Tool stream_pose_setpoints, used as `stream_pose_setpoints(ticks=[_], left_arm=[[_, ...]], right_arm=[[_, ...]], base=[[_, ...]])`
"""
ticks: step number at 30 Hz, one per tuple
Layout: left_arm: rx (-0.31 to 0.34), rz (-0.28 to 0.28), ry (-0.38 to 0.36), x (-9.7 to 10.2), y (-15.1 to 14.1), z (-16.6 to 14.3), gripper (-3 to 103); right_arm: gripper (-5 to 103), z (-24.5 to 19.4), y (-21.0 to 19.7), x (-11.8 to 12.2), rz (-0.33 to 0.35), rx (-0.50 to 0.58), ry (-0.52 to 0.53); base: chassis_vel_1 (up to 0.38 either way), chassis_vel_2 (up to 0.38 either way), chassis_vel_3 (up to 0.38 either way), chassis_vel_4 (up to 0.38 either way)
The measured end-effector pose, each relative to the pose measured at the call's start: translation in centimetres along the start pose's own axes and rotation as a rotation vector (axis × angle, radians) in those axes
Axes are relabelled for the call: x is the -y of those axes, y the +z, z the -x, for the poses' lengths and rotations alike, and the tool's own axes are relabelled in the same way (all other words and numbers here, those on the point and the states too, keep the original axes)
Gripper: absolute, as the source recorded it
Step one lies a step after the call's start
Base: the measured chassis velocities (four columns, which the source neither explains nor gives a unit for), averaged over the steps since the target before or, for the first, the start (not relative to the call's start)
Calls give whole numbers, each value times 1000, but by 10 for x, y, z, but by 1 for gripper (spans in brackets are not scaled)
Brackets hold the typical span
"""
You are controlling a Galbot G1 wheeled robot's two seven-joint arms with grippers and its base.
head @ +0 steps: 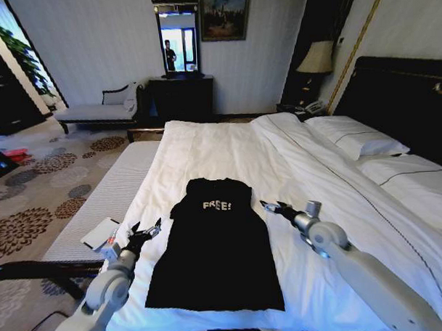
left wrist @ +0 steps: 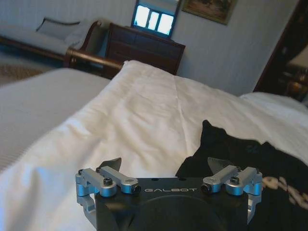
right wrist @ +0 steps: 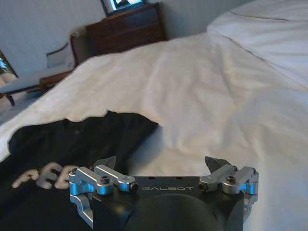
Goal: Fold the clothes on the bed.
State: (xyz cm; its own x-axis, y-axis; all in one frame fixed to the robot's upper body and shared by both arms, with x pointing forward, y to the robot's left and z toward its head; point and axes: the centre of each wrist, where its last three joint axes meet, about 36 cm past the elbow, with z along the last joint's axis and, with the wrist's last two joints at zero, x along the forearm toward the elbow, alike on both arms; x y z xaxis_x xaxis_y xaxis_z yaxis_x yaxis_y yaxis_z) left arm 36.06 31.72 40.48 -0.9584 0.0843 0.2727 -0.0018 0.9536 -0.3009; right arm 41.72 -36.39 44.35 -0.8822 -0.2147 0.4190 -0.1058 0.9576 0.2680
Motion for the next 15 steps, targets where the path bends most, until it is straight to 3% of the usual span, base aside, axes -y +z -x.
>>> stream_pose_setpoints(ticks=[1,3,6,11,15], left_arm=[[0,0,0,0,0,0,100],[2,-62,11,-2,-1,21,100],[11,-81,21,-3,-4,41,100],[8,-65,23,-6,-4,68,100],[-35,-56,20,-6,5,90,100]], right_arm=[[100,0,0,0,0,0,0],[100,-9,6,5,7,-8,20],[100,-14,10,7,11,-15,29],[100,-16,11,4,13,-20,32],[100,-14,9,1,15,-19,30]], base=[[0,0,0,0],[0,0,0,0],[0,0,0,0],[0,0,0,0],[0,0,0,0]])
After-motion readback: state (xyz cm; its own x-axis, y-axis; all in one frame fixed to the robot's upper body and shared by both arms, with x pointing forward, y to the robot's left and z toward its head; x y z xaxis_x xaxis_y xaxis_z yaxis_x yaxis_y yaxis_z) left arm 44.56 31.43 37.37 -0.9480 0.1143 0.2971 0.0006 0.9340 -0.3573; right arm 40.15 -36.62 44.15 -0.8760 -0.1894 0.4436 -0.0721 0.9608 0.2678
